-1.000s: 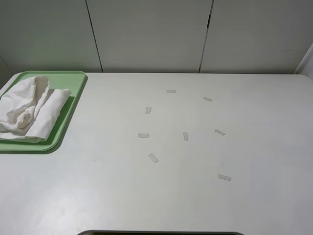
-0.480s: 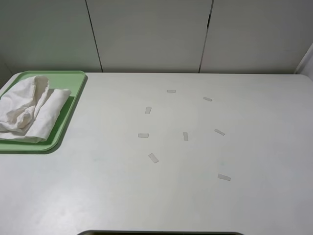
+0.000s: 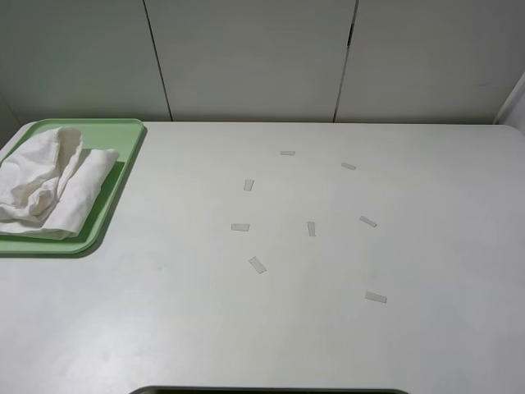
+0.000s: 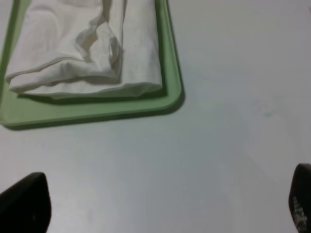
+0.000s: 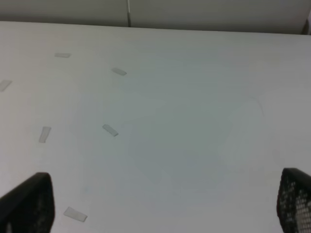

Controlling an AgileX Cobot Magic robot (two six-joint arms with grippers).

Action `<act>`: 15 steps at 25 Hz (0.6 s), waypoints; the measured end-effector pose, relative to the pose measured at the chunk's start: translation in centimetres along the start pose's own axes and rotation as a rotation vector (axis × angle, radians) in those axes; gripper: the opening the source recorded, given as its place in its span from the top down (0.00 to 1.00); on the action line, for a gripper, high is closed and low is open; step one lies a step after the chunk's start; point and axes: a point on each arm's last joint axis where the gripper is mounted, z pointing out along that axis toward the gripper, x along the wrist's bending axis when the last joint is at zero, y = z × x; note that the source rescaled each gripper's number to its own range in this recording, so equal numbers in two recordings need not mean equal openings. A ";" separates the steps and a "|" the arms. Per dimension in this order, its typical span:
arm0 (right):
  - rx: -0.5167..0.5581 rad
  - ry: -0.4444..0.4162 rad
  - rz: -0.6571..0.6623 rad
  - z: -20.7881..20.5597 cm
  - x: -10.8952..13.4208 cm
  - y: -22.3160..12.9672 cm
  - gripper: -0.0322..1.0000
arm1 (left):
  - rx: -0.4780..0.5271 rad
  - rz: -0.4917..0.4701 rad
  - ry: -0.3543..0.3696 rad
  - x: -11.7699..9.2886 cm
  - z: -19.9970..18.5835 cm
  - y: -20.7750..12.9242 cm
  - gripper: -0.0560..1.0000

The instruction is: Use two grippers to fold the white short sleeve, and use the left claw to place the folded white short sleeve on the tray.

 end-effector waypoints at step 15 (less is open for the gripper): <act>0.000 0.001 0.000 0.0 0.0 0.0 0.00 | 0.000 -0.023 0.049 0.0 0.0 0.0 0.02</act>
